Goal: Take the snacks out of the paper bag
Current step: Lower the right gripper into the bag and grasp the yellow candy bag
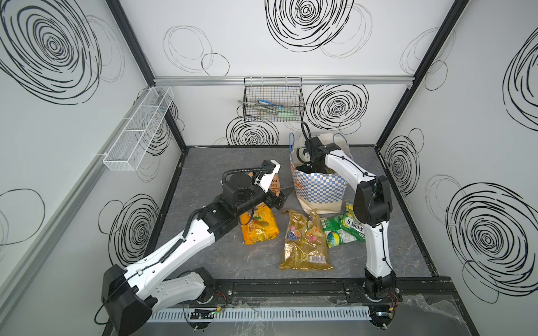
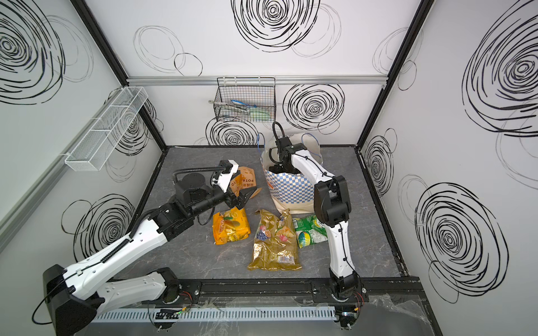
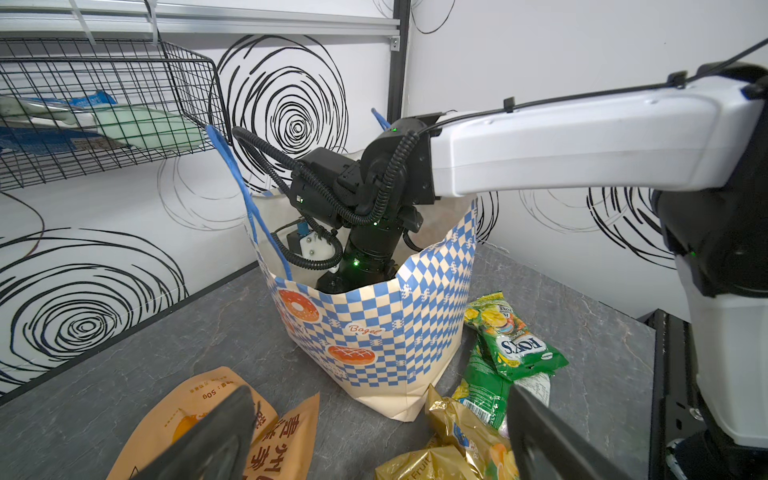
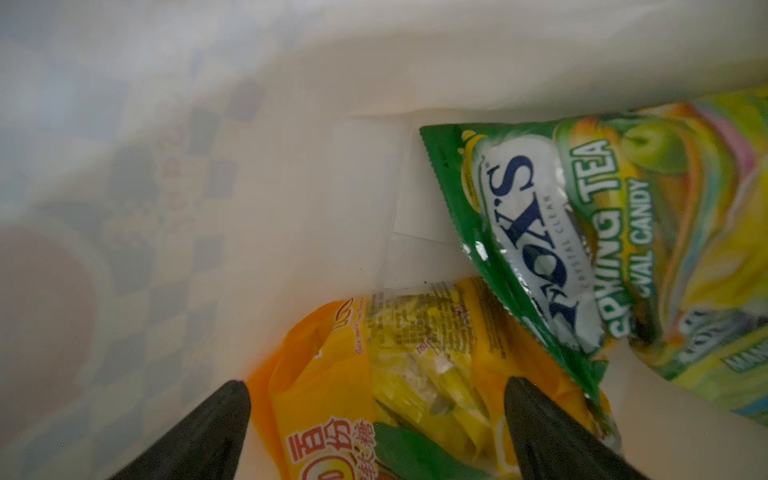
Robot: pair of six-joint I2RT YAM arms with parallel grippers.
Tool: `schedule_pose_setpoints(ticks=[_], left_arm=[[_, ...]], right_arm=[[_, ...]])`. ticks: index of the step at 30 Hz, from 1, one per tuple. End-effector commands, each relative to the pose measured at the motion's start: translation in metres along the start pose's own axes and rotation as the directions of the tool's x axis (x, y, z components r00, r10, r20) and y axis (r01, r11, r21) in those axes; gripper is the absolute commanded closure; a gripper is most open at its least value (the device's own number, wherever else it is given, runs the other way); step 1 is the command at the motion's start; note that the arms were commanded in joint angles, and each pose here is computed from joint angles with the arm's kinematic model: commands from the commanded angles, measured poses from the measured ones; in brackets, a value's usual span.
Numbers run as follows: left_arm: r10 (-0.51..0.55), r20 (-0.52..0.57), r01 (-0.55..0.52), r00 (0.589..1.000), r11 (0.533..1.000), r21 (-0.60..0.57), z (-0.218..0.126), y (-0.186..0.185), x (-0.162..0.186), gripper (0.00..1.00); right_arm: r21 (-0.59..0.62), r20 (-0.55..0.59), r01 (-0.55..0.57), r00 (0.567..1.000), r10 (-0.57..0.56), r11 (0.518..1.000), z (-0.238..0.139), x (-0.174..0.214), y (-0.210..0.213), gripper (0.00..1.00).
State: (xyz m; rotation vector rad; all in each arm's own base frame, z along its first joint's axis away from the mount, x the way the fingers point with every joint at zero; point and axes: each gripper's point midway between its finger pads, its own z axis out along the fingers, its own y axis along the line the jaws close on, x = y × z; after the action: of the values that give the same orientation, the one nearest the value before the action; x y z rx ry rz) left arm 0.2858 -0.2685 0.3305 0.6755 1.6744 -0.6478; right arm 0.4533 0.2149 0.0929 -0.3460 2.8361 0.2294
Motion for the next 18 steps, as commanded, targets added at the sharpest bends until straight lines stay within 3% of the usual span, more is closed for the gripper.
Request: schedule_pose_setpoints(ticks=[1, 14, 18], left_arm=[[0.009, 0.074, -0.010, 0.997, 1.000, 0.011, -0.005, -0.003, -0.020, 0.04], [0.006, 0.073, -0.008, 0.997, 1.000, 0.018, -0.005, -0.004, -0.019, 0.04], [0.004, 0.069, -0.006, 0.998, 1.000, 0.021, -0.004, -0.004, -0.018, 0.04]], right_arm=[[0.008, -0.009, -0.024, 1.000, 0.024, 1.000, 0.010, 0.008, -0.004, 0.01], [-0.041, -0.119, -0.063, 0.991, 0.058, 0.997, 0.052, 0.063, -0.001, 0.00], [-0.032, -0.148, -0.062, 0.987, 0.057, 0.998, 0.056, 0.078, -0.001, 0.06]])
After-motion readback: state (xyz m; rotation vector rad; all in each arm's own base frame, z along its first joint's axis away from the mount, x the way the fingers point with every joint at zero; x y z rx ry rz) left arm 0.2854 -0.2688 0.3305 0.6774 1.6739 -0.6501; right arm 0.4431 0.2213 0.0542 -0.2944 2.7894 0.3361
